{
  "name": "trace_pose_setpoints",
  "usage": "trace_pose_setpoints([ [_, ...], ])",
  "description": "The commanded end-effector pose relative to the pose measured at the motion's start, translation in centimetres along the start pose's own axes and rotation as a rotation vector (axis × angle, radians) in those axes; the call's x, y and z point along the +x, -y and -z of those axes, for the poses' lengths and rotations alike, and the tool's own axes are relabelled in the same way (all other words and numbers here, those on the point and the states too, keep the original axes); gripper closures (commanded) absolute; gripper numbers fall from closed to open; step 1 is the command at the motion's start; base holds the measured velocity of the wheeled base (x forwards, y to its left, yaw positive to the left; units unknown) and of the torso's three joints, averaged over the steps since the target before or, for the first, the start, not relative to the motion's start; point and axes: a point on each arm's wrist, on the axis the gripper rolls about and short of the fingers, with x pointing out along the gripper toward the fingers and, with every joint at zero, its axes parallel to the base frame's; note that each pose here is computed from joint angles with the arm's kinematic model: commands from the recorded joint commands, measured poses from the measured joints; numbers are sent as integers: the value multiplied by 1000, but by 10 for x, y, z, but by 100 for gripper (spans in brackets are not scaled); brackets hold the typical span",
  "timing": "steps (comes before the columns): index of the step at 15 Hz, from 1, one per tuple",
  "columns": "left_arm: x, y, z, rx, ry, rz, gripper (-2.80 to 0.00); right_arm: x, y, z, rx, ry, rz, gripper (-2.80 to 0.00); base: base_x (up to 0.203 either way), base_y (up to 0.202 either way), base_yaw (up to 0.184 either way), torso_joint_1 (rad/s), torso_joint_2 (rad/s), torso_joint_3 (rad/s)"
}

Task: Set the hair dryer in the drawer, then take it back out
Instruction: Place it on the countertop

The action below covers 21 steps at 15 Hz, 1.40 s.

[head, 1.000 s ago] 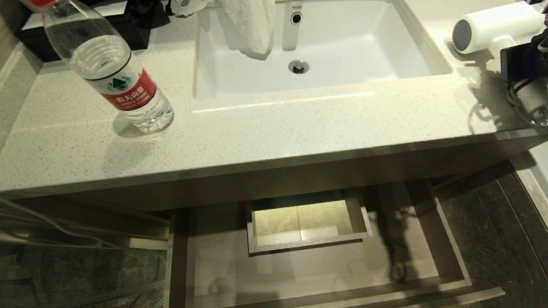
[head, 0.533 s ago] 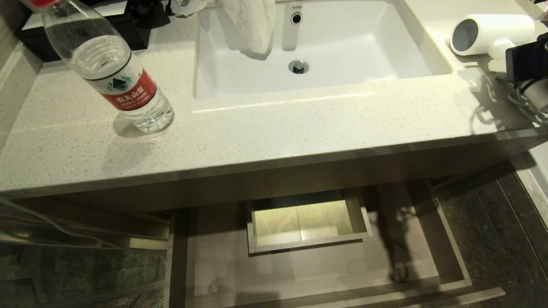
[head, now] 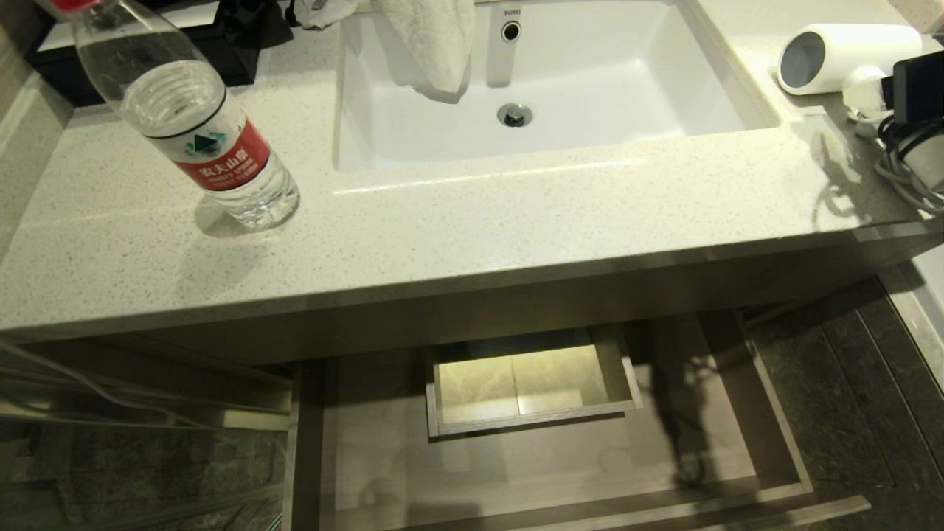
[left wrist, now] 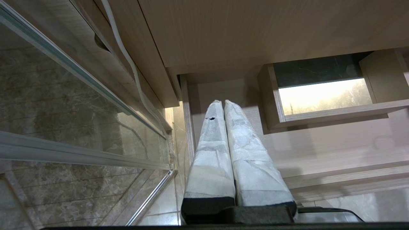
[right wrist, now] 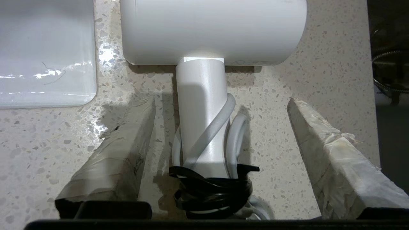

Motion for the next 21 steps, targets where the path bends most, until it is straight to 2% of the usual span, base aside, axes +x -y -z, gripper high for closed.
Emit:
trace_pose_setpoints([
  [1, 0, 0, 0, 0, -2, 1, 0, -33, 10, -10, -6, 58, 15, -280, 0, 0, 0, 0, 0, 0],
  [2, 0, 0, 0, 0, 0, -1, 0, -47, 14, -11, -16, 70, 19, -83, 0, 0, 0, 0, 0, 0],
  [3, 0, 0, 0, 0, -1, -1, 0, -61, 16, -11, -21, 77, 23, 0, 0, 0, 0, 0, 0, 0],
  [5, 0, 0, 0, 0, 0, -1, 0, -84, 19, -4, -40, 52, 12, 0, 0, 0, 0, 0, 0, 0],
  [9, 0, 0, 0, 0, 0, -1, 0, -130, 24, 13, -93, -76, -25, 0, 0, 0, 0, 0, 0, 0],
  [14, 0, 0, 0, 0, 0, -1, 0, -147, 29, 15, -78, -77, 2, 0, 0, 0, 0, 0, 0, 0],
  [16, 0, 0, 0, 0, 0, -1, 0, -150, 30, 12, -81, -39, 5, 0, 0, 0, 0, 0, 0, 0],
  [18, 0, 0, 0, 0, 0, -1, 0, -159, 32, 17, -80, -84, 22, 0, 0, 0, 0, 0, 0, 0],
  [21, 0, 0, 0, 0, -1, -1, 0, -161, 37, 17, -70, -83, 66, 0, 0, 0, 0, 0, 0, 0],
])
